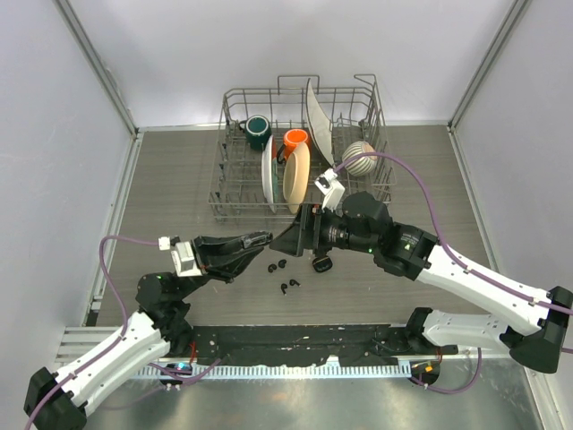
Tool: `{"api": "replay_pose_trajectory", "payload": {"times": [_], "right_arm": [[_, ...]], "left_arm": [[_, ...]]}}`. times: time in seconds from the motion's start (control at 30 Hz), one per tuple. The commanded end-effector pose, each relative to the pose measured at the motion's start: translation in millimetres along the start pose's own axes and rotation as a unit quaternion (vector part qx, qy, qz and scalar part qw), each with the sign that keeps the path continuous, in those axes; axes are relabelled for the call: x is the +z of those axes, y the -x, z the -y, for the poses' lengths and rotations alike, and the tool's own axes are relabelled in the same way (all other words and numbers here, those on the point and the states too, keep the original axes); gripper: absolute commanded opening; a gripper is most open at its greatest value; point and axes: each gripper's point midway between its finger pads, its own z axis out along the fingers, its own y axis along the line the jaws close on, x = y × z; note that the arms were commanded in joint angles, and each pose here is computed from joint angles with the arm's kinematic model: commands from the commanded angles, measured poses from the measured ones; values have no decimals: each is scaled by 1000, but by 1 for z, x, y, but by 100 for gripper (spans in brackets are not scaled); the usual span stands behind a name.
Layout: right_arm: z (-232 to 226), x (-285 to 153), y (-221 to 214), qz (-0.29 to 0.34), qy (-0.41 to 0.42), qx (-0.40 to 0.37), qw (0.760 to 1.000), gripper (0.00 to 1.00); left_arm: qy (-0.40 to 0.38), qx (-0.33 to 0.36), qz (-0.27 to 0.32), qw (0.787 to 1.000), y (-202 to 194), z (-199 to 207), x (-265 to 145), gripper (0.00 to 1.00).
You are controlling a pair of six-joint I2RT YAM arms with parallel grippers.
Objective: Insert the wireless bluetooth earbuds into the charging case
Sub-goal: Open the charging case.
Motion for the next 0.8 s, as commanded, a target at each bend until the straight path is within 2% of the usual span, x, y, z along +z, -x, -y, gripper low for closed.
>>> {"api": "replay_pose_trajectory", "payload": {"times": [0.0, 0.43, 0.77], "right_arm": [[-33, -5, 18, 27, 56, -11, 998, 82], [-20, 7, 19, 39, 32, 21, 999, 82], [-27, 7, 28, 64, 54, 45, 995, 82]], "left_arm": [[-13, 26, 27, 999, 20, 3, 6, 0], [-83, 13, 7, 996, 18, 27, 10, 0], [-139, 0, -10, 990, 17, 46, 9, 0]]}}
